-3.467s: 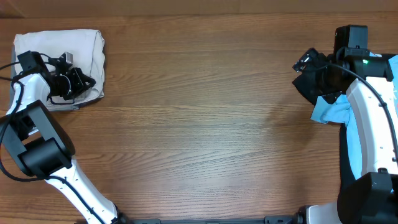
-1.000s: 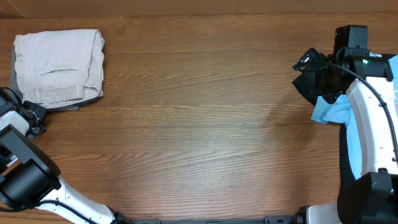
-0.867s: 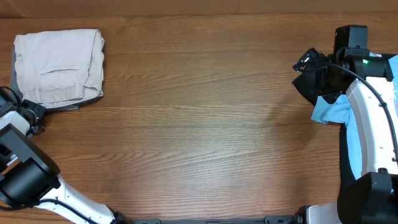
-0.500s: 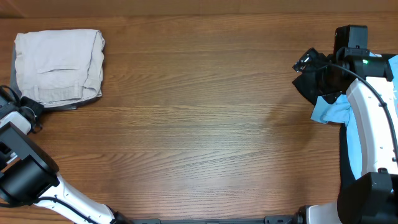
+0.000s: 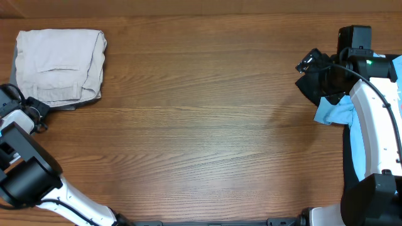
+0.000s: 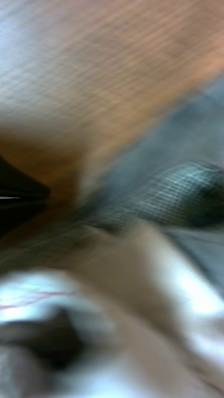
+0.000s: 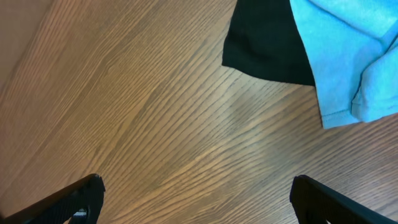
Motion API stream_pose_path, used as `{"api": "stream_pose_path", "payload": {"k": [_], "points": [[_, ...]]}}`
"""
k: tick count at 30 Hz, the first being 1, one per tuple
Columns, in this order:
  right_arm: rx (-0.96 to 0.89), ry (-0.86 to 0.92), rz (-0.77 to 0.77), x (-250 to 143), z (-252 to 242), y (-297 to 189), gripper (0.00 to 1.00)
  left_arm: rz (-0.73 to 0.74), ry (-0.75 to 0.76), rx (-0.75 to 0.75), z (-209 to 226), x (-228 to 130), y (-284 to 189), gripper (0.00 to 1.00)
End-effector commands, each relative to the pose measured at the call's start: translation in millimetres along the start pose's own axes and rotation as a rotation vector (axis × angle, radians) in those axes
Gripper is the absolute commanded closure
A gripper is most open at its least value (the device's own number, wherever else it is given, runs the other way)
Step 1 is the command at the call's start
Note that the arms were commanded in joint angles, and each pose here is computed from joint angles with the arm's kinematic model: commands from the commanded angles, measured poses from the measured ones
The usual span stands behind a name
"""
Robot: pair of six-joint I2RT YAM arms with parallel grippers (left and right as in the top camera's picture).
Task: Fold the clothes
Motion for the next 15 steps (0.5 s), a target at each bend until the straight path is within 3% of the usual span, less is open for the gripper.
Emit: {"api": "stream_pose_path", "payload": {"k": [1,7,10,14,15], "points": [[0.000,-0.004,-0.013,2.5,0.0,-1.5,0.00,-0.073,-0.105,-0.007,-7.5,22.3,-48.0,0.95],[-0.001,-0.004,-0.013,2.6,0.0,-1.5,0.00,-0.042,-0.016,-0.424,-89.7,20.6,-128.6,0.90],[0.000,-0.004,-0.013,2.5,0.0,-1.5,0.00,-0.060,0.048,-0.451,-118.8,13.3,-145.5,0.84],[-0.001,-0.004,-0.013,2.6,0.0,-1.5,0.00,-0.049,0.230,-0.508,-162.8,-11.6,-153.2,0.60],[-0.001,-0.004,-0.013,2.6,0.0,-1.5,0.00,-0.046,0.294,-0.517,-171.1,-19.1,-154.9,0.43]]}}
Point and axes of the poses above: each gripper's point midway between its finger pads, its own y axis out along the fingers, its own z axis along the line the jaws close on, x = y × z, the point moved 3 cm from there along -y, back along the fingers, and after that the axes turned 10 degrees about y, right-handed, at the moved point
